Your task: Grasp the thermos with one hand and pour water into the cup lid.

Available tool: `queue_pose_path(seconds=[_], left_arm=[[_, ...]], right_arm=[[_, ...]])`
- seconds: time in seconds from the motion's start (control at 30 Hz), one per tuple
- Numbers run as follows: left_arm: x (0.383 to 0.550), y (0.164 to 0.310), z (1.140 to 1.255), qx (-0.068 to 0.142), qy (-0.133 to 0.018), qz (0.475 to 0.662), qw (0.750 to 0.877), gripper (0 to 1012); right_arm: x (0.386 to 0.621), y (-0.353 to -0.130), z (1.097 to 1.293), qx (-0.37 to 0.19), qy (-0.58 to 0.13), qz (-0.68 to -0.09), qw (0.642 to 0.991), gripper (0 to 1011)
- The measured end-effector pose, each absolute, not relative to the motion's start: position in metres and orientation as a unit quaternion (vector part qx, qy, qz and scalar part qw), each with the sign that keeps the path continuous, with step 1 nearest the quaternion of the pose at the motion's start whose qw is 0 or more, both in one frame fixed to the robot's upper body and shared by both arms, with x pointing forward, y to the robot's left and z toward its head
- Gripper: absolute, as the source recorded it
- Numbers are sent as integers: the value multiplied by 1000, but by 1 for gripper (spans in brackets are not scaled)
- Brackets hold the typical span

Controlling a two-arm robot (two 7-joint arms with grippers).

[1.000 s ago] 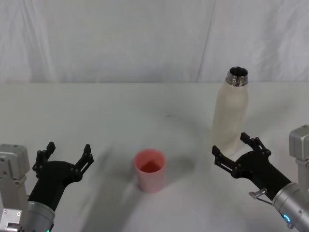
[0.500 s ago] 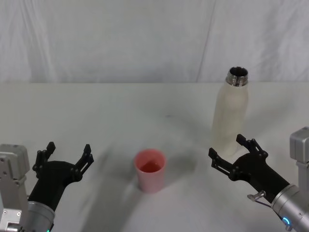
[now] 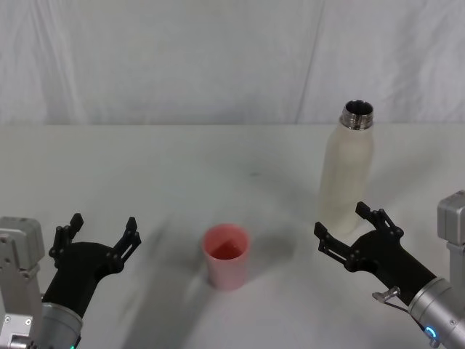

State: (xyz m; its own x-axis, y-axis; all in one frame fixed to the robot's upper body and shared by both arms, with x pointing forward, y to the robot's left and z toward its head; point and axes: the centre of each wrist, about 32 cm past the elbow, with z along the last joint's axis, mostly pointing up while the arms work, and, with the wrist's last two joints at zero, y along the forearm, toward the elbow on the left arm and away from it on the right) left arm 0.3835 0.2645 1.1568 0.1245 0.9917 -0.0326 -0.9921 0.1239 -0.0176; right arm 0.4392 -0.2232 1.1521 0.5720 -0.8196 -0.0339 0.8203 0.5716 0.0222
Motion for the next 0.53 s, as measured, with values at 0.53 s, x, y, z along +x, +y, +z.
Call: queue_pose_path(seconds=[0.53], left_arm=[[384,265,1157,-17,6,662,750,1001]], right_arm=[[439,-223,1152,16,9,-463,886,1002]])
